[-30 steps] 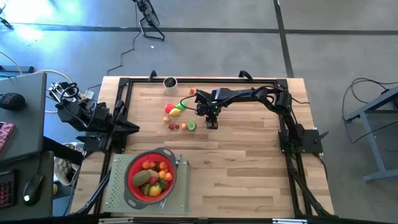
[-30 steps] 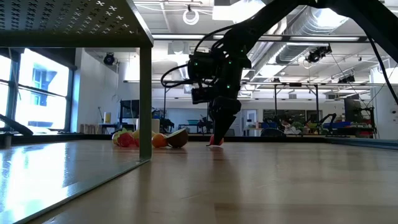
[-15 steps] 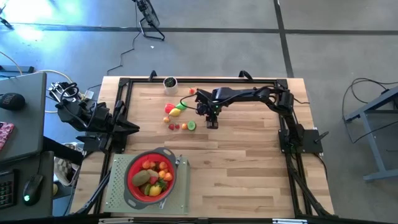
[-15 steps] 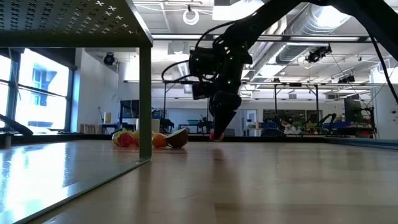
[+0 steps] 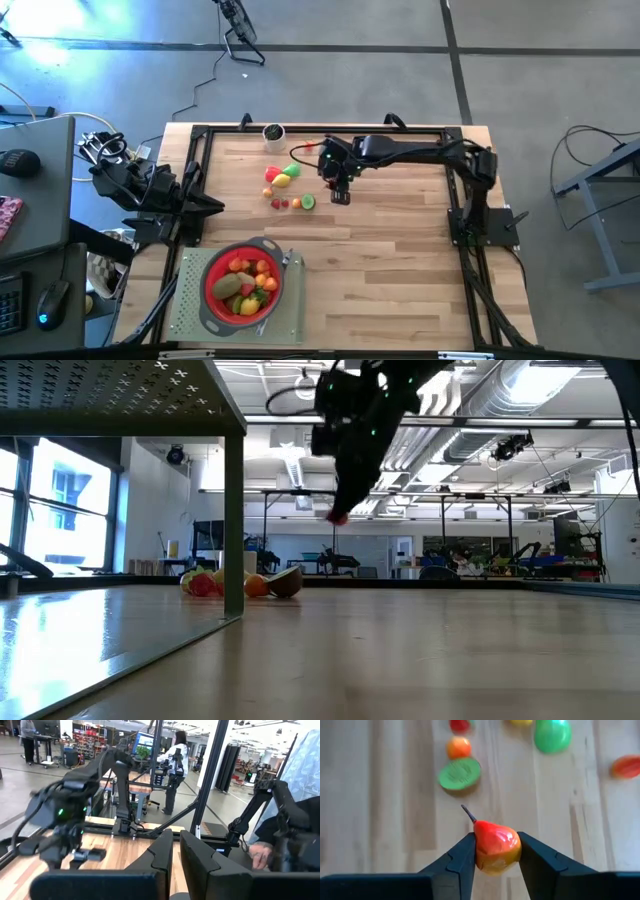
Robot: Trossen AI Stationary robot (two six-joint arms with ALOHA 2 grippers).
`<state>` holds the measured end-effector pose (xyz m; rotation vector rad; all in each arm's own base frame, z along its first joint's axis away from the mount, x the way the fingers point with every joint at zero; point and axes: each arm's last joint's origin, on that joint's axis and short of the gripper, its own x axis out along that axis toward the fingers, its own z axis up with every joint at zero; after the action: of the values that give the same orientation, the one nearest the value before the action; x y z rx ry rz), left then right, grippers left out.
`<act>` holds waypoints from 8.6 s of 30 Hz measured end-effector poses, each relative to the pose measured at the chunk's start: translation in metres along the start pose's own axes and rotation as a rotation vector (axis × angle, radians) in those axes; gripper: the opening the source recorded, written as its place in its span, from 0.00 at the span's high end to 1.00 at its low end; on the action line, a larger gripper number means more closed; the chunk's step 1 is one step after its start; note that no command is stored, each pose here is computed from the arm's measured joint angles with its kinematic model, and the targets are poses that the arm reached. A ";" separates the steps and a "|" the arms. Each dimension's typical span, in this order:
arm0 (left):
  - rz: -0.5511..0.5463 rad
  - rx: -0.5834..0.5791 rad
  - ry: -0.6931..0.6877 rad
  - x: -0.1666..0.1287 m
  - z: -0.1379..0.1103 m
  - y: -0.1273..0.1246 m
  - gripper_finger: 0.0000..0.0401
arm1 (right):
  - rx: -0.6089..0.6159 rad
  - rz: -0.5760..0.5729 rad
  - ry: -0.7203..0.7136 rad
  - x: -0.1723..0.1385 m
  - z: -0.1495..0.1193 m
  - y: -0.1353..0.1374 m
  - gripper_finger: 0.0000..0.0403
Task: Pick & Place Fruit
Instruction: Put the pear into the red strainer bowl on the shelf
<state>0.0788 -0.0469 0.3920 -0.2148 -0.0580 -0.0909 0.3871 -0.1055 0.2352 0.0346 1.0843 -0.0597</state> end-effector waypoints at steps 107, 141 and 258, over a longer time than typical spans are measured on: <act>-0.025 -0.764 -0.110 0.148 -0.028 0.004 0.41 | -0.175 -0.203 -0.961 -0.157 0.043 0.200 0.68; -0.019 -0.770 -0.131 0.167 -0.035 0.014 0.41 | -0.139 -0.174 -0.959 -0.153 0.049 0.181 0.69; 0.145 -0.459 0.792 0.098 -0.063 -0.083 0.68 | -0.042 -0.196 -0.812 -0.198 0.017 0.145 0.36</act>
<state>0.1708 -0.1498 0.3551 -0.6261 0.7731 -0.0388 0.3196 0.0449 0.4179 -0.1259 0.2738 -0.2082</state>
